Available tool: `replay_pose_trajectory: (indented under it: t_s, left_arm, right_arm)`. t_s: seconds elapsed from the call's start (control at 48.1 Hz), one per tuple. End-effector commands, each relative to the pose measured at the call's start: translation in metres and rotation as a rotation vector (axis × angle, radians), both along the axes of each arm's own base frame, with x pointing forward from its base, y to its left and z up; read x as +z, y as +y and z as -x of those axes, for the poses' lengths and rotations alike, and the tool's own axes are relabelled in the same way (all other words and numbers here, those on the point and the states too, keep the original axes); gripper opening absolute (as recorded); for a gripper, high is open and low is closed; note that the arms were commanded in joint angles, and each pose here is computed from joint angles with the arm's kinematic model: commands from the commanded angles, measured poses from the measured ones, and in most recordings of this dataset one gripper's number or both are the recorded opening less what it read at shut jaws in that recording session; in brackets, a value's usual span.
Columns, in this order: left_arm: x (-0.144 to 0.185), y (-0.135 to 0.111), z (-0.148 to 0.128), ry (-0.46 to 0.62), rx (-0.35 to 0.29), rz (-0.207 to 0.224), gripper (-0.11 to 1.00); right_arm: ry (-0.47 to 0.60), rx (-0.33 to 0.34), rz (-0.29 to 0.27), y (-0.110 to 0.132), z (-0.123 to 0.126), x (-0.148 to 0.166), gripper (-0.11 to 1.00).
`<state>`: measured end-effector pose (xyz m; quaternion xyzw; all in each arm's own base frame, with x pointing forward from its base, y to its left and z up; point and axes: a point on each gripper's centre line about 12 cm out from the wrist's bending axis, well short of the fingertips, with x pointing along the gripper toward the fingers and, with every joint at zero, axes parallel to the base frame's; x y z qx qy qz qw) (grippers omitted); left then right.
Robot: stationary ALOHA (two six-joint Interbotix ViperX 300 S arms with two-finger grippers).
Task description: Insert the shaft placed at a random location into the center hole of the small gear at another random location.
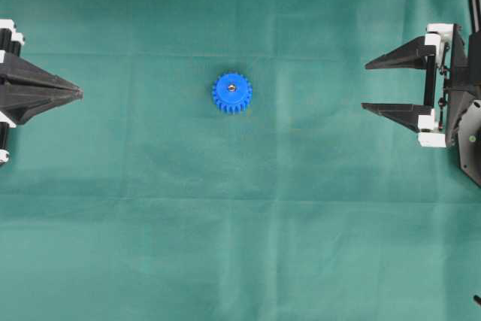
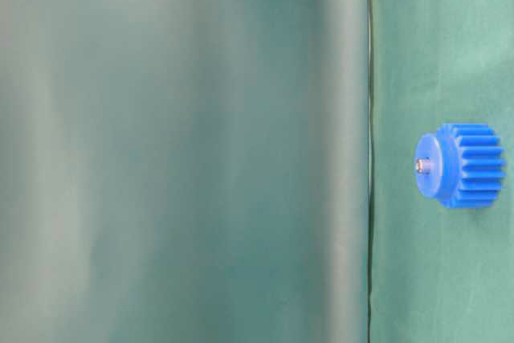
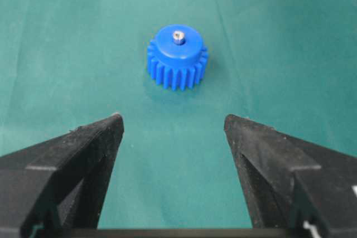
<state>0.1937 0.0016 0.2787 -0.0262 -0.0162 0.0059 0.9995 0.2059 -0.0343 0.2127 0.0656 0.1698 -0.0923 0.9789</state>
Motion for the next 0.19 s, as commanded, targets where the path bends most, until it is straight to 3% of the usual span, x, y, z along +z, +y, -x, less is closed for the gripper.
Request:
replay_pose_trajectory:
  t_s: [0.0, 0.166]
  left_arm:
    - [0.0041, 0.0001, -0.0014, -0.011, 0.000, 0.003, -0.01]
    - [0.0034, 0.0001, -0.0013, -0.009, 0.000, 0.003, -0.01]
  right_arm:
    - [-0.011, -0.003, -0.001, -0.0007, -0.0021, 0.0038, 0.77]
    - [-0.013, -0.003, -0.001, -0.0008, -0.0021, 0.0040, 0.77]
